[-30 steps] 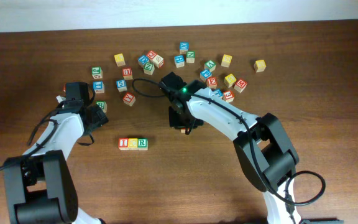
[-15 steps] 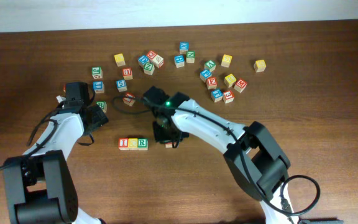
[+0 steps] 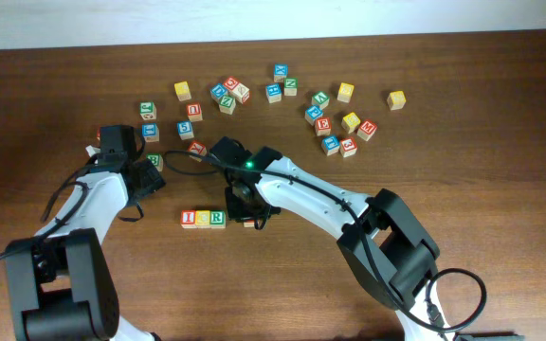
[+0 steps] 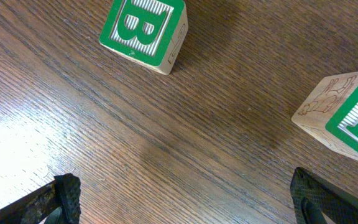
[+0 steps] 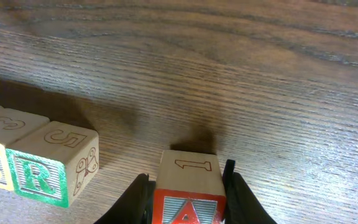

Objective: Spell out ICRA
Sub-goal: 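Carry the red A block left toward the end of the ICR row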

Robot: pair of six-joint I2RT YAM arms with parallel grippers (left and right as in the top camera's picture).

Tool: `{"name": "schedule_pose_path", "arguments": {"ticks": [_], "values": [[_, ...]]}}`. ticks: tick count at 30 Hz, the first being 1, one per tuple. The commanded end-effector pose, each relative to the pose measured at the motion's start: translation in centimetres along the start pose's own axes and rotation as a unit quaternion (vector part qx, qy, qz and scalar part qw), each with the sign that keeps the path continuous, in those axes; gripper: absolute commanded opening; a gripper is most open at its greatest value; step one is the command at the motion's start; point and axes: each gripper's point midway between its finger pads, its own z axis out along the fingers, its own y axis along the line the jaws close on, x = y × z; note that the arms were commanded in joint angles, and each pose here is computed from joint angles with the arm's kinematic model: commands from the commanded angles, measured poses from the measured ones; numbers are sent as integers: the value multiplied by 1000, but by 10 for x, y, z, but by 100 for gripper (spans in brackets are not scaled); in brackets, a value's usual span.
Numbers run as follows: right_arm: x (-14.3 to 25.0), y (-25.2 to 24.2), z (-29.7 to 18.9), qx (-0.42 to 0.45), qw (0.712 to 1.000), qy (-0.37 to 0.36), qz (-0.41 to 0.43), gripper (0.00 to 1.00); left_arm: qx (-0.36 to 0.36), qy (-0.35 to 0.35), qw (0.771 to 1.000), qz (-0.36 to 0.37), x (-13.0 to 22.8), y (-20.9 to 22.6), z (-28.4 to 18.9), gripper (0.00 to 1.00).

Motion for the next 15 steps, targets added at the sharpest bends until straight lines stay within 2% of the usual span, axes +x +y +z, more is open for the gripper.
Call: {"name": "schedule_pose_path", "arguments": {"ticks": [1, 15], "values": [[-3, 7, -5, -9, 1000, -7, 3, 23, 0, 0, 1000, -2, -2, -1, 1, 99], [-7, 9, -5, -15, 1000, -14, 2, 23, 0, 0, 1000, -2, -2, -1, 1, 99]]}}
